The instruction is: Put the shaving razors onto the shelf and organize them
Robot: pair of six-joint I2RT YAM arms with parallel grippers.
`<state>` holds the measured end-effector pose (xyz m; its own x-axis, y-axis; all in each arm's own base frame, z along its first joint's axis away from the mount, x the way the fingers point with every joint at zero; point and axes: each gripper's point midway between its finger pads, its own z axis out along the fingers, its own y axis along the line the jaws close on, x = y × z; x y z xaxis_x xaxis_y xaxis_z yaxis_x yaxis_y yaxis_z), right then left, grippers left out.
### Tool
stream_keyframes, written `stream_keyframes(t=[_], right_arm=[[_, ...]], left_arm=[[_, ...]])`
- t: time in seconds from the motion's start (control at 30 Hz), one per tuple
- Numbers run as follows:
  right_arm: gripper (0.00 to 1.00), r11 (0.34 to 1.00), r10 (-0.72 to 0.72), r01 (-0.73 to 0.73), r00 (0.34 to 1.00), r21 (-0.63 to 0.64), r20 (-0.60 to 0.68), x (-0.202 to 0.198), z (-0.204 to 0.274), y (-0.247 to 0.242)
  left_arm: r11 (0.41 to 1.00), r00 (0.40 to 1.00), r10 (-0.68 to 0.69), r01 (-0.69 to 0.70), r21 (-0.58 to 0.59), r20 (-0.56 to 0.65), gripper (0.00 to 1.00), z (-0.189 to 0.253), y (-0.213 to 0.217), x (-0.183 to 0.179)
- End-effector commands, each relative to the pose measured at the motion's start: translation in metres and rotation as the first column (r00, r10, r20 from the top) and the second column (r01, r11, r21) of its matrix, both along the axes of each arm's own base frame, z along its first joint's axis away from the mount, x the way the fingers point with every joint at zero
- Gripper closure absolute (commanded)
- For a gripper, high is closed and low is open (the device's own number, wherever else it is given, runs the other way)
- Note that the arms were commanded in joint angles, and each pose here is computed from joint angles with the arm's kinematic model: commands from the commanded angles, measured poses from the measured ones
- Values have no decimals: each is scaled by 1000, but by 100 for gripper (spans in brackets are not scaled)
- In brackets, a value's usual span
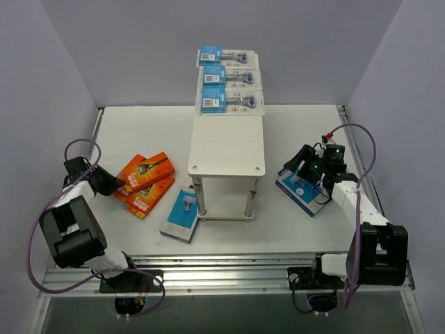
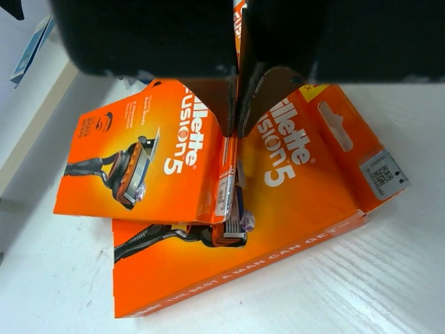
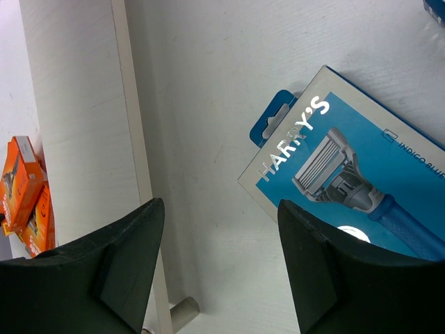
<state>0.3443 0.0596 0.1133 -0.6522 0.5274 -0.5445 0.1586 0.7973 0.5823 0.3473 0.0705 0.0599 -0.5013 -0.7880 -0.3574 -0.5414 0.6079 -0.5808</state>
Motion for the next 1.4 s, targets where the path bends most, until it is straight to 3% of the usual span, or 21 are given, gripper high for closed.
stream_keyframes(t=[0.0,0.2,0.37,0.47,0.7,0.83,1.03,1.17,1.37], right_arm=[[38,1000,11,-10,999,-20,44,2,15,0],[38,1000,6,-6,998,-10,55,6,25,0],[38,1000,3,-3,999,14,54,6,27,3],[38,999,7,-9,999,40,50,6,27,7],[39,997,-2,-3,998,71,67,8,35,10],[39,996,-9,1,996,94,89,9,46,13],[40,995,-7,-4,994,98,108,7,60,16],[40,995,-7,-3,994,98,109,2,65,17],[40,996,-12,0,991,86,132,-4,77,15]], left_arm=[[1000,996,-9,8,12,88,96,17,5,15],[1000,981,-13,8,25,194,98,46,2,23],[995,962,-7,-21,100,272,98,94,1,25],[996,956,17,-43,84,292,98,124,-4,24],[984,824,3,-103,145,567,98,296,-21,29],[985,764,-11,-103,139,645,98,352,-40,20],[993,709,-32,-58,103,705,98,398,-66,10],[999,643,-35,14,33,765,98,430,-88,-1],[995,560,-74,96,25,825,98,473,-113,-27]])
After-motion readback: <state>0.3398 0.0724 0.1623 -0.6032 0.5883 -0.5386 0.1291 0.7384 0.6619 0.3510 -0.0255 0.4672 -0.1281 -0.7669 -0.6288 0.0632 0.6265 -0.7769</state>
